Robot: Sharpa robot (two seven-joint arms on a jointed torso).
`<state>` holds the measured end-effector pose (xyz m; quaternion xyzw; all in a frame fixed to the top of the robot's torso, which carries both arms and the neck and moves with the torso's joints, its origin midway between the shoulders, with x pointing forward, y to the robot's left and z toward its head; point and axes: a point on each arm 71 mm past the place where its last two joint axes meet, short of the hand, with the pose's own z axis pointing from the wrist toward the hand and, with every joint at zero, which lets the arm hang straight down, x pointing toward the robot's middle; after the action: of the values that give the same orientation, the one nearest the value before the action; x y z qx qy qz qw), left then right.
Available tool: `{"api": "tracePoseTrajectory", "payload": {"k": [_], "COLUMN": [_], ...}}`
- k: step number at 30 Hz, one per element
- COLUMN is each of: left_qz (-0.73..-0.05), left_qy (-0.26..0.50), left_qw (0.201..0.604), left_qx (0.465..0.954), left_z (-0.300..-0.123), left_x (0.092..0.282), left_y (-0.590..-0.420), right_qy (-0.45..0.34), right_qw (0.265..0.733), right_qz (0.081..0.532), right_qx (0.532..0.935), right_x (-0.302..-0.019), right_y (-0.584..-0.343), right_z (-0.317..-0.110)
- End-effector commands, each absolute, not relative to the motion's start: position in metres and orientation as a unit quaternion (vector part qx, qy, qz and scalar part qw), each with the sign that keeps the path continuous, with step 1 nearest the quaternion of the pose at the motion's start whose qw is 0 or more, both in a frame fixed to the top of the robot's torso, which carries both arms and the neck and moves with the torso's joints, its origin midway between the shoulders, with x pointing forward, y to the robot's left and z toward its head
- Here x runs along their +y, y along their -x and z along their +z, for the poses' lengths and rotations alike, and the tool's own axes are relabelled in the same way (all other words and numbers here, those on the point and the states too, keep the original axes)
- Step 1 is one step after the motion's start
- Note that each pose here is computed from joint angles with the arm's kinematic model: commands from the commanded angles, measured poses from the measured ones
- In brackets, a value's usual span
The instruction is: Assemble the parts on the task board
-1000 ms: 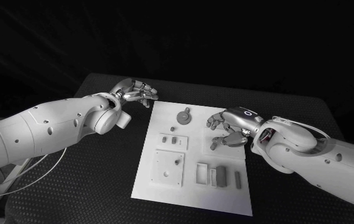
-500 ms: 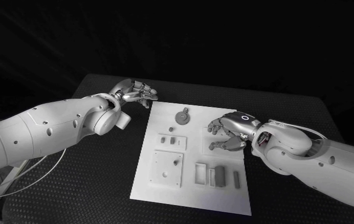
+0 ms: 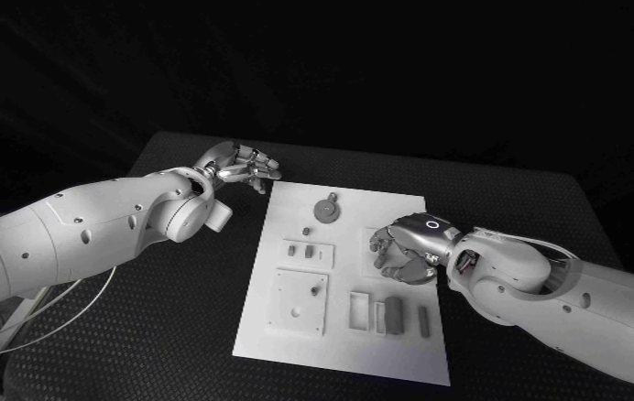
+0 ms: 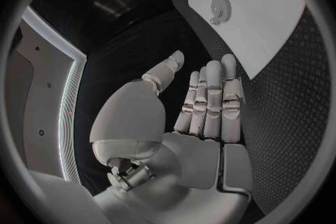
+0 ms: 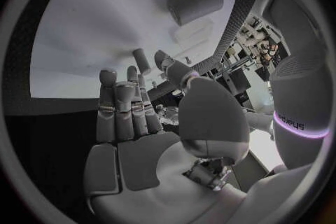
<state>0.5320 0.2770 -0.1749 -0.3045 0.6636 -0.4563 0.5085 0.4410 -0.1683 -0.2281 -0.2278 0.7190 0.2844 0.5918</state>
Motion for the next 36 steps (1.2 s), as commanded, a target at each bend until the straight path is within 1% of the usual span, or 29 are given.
{"api": "tracePoseTrajectory", "payload": {"k": [1,18,27,36], "left_qz": [-0.467,-0.466,-0.465,-0.465], "left_qy": [0.3,0.301,0.302,0.302], "left_qw": [0.504,0.504,0.505,0.504], "left_qx": [0.662,0.662,0.662,0.662], "left_z": [-0.1738,-0.174,-0.1741,-0.1742], "left_x": [0.2746,0.2754,0.2763,0.2764], "left_y": [-0.5316,-0.5318,-0.5317,-0.5317], "right_qy": [0.242,0.246,0.251,0.259], "right_qw": [0.592,0.611,0.622,0.621], "right_qz": [0.279,0.288,0.266,0.257], "right_qx": [0.716,0.695,0.692,0.694], "right_x": [-0.1659,-0.1574,-0.1606,-0.1601], "right_y": [-0.44,-0.4385,-0.4416,-0.4417], "right_z": [-0.2293,-0.2267,-0.2278,-0.2286]}}
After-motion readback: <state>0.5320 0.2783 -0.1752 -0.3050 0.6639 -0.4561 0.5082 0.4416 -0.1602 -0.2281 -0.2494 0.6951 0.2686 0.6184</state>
